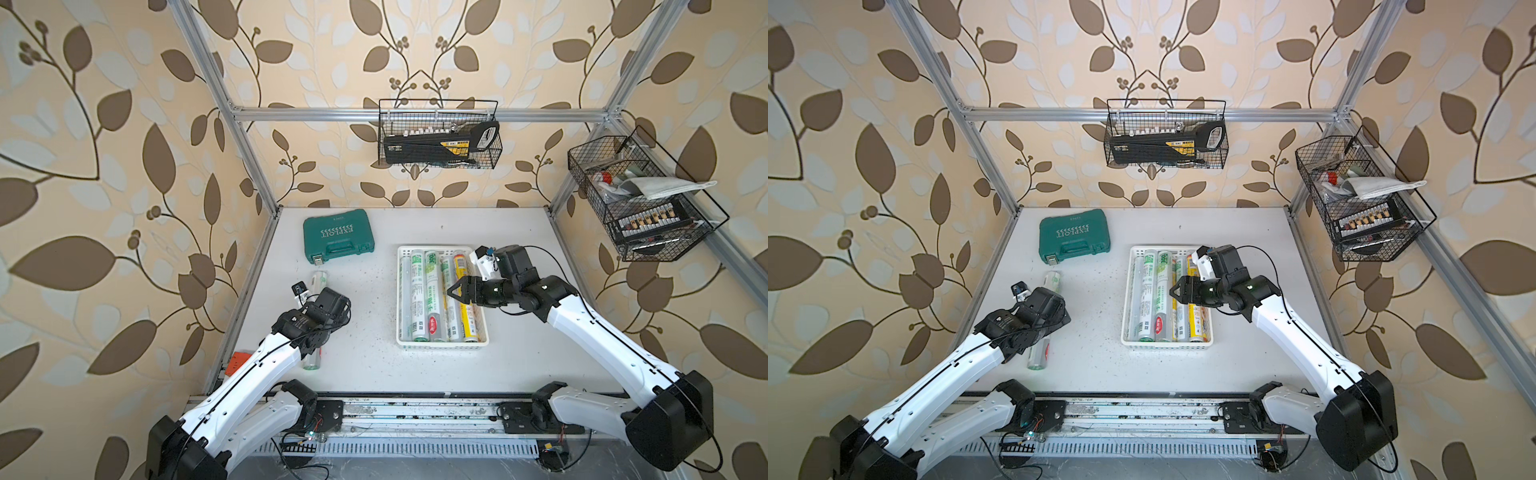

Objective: Put the plastic wrap into the basket
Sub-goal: Pick up the plastic wrap from the center of the board.

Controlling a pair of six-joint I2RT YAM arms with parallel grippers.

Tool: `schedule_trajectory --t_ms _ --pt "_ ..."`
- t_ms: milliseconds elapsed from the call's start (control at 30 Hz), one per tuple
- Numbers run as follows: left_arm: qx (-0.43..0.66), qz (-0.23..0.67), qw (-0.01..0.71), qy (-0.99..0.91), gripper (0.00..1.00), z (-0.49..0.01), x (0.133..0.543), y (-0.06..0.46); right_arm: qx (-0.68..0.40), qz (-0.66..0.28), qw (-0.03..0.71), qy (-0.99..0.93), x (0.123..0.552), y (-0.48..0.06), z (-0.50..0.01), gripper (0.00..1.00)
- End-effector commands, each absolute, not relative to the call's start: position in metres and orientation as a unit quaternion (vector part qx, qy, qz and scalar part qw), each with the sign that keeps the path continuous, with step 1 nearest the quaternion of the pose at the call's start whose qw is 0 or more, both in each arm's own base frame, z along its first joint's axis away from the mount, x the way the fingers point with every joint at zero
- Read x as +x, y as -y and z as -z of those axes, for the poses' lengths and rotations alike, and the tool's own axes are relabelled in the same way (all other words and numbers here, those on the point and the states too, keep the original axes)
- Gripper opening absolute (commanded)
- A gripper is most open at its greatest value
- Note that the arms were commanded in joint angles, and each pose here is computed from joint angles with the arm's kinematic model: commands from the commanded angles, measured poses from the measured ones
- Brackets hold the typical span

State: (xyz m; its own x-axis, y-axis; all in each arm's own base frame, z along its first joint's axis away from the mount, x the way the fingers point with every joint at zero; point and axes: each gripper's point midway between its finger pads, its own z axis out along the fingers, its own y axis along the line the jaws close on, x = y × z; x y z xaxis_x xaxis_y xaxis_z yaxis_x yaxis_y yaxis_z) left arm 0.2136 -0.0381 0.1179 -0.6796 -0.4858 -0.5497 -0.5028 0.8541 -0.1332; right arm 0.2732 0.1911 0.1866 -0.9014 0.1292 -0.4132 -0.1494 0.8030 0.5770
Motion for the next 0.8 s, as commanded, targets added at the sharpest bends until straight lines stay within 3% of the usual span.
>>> schedule_trajectory --t_ms 0,767 --pt "-0.274 0.018 0.293 -0.916 0.99 -0.114 0.226 0.046 -0.013 -0.314 0.238 -0.919 0.279 -0.193 -0.198 0.73" --pt "-0.299 0.024 0.260 -0.918 0.99 -0.074 0.243 0.030 -0.012 -0.292 0.235 -0.927 0.279 -0.188 -0.191 0.73"
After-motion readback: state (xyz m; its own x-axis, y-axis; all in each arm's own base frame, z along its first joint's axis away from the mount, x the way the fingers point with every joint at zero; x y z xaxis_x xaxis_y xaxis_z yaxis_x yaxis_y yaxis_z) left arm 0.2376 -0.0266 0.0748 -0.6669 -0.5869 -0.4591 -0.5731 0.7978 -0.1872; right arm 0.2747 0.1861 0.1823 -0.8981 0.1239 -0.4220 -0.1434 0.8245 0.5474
